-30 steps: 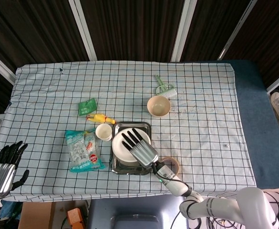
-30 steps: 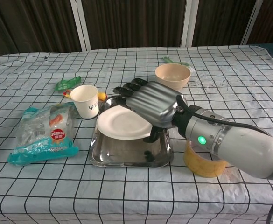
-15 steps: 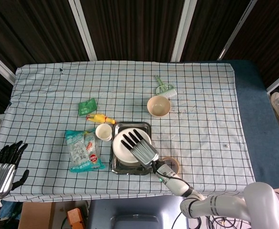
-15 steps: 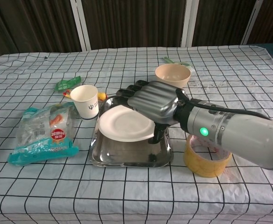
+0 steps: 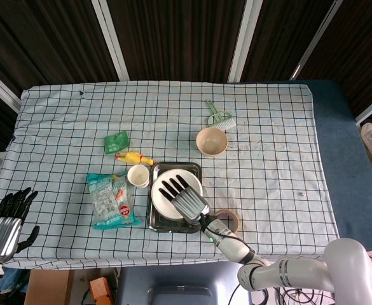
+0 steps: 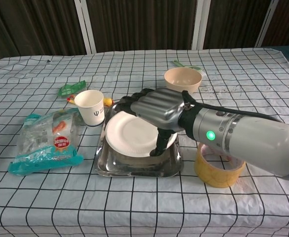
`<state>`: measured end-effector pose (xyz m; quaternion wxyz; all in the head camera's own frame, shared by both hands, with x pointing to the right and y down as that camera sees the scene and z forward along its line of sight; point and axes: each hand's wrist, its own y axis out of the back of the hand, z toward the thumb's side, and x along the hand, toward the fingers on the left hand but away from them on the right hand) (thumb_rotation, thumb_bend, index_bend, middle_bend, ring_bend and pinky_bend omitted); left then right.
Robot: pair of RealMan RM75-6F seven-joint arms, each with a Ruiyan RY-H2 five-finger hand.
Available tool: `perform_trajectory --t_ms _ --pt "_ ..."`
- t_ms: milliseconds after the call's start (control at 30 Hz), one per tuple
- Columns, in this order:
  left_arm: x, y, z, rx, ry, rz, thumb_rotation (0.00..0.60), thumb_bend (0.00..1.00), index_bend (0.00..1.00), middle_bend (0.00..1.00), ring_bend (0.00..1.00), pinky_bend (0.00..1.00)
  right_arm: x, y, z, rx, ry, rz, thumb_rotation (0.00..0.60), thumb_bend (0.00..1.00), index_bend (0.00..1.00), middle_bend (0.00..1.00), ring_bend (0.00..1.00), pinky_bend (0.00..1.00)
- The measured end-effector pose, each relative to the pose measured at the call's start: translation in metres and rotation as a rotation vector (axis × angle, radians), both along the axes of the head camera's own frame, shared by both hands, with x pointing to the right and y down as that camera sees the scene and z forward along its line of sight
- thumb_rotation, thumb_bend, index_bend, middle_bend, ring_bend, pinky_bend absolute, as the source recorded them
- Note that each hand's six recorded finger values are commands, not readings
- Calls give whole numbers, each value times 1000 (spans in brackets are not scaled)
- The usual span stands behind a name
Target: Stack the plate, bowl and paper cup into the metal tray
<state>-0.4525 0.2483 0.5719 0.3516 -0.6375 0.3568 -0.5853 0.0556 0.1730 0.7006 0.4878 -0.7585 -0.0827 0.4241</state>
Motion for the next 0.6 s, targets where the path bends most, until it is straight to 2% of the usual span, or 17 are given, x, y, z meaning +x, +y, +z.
perform_trajectory --t_ms 133,333,433,600 --pt "0 0 -2 6 2 -1 600 408 0 2 0 73 1 1 -1 -3 -10 4 600 0 0 0 0 0" --pt "0 0 -2 4 4 0 600 407 0 2 0 73 11 -5 -22 35 -68 19 600 0 14 0 0 0" --pt "0 0 -1 2 1 1 600 406 0 2 0 74 26 -14 -36 83 -85 38 600 4 29 0 0 0" --pt "1 1 -1 5 -1 -1 600 406 0 2 0 73 60 -42 -49 191 -62 108 600 11 65 0 0 0"
